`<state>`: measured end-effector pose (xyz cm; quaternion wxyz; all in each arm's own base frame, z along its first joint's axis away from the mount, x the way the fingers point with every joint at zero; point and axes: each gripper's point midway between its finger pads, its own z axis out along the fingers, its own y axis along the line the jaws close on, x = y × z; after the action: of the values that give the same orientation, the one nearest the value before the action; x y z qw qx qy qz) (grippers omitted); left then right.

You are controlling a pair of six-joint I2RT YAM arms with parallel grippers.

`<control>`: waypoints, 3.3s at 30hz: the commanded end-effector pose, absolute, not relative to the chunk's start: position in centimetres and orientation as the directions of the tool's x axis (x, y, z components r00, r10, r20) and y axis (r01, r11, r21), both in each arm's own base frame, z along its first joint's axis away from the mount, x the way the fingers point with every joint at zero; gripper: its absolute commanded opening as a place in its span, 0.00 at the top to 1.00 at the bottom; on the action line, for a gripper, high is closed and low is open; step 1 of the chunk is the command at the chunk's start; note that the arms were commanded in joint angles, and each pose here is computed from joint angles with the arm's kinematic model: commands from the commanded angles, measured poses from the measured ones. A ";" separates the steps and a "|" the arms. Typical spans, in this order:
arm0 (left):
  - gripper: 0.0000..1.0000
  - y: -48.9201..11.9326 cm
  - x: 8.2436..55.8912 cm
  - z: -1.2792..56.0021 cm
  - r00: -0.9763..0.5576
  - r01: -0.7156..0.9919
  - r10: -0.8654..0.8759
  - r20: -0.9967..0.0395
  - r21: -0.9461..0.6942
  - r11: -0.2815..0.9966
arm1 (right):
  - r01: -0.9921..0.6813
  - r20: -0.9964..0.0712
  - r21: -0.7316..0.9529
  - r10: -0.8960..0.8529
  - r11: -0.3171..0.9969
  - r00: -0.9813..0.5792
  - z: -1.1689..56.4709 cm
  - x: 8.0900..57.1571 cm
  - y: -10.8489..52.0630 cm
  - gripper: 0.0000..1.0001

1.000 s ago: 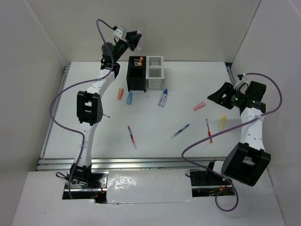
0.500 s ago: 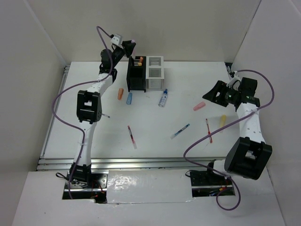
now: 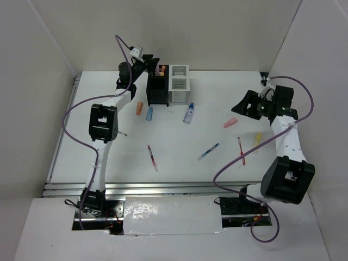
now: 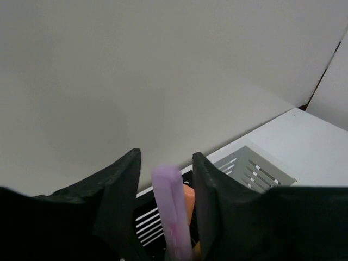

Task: Sort the stationery into containers
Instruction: Place the pen in the storage box, then pick up the stationery from the center of the board.

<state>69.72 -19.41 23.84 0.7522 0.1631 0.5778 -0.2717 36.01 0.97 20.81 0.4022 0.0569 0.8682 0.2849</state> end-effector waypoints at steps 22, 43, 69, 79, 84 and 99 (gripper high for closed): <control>0.56 -5.7 57.6 22.4 -0.343 0.333 0.021 -0.939 -0.100 0.938 | -0.219 -0.743 0.454 0.231 0.864 -0.628 23.5 37.1 4.0 0.29; 0.43 -9.8 54.8 8.4 -0.647 0.029 -0.091 -0.757 -0.145 0.989 | -0.272 -0.784 0.399 0.171 0.876 -0.597 24.6 36.0 4.9 0.29; 0.60 -9.9 54.2 3.9 -0.765 -0.046 -0.074 -0.639 -0.060 0.997 | -0.403 -0.822 0.343 0.064 0.849 -0.566 27.2 36.4 7.6 0.29; 0.90 -12.4 52.6 13.4 -0.597 0.212 -0.127 -0.792 -0.308 0.927 | -0.480 -0.797 0.488 0.147 0.730 -0.586 30.1 35.1 11.7 0.29; 0.94 -15.5 48.1 18.8 -0.404 0.527 -0.012 -0.915 -0.243 0.815 | -0.479 -0.718 0.624 0.211 0.617 -0.663 31.4 34.7 14.8 0.30; 1.00 -22.4 36.2 26.0 0.003 0.839 0.261 -0.965 0.145 0.525 | -0.574 -0.659 0.700 0.075 0.425 -0.748 31.3 31.8 25.2 0.31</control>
<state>37.93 -21.36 24.17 0.5505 0.3628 0.7030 -0.2667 31.23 23.76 28.73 0.2926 -0.1335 0.8074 0.4946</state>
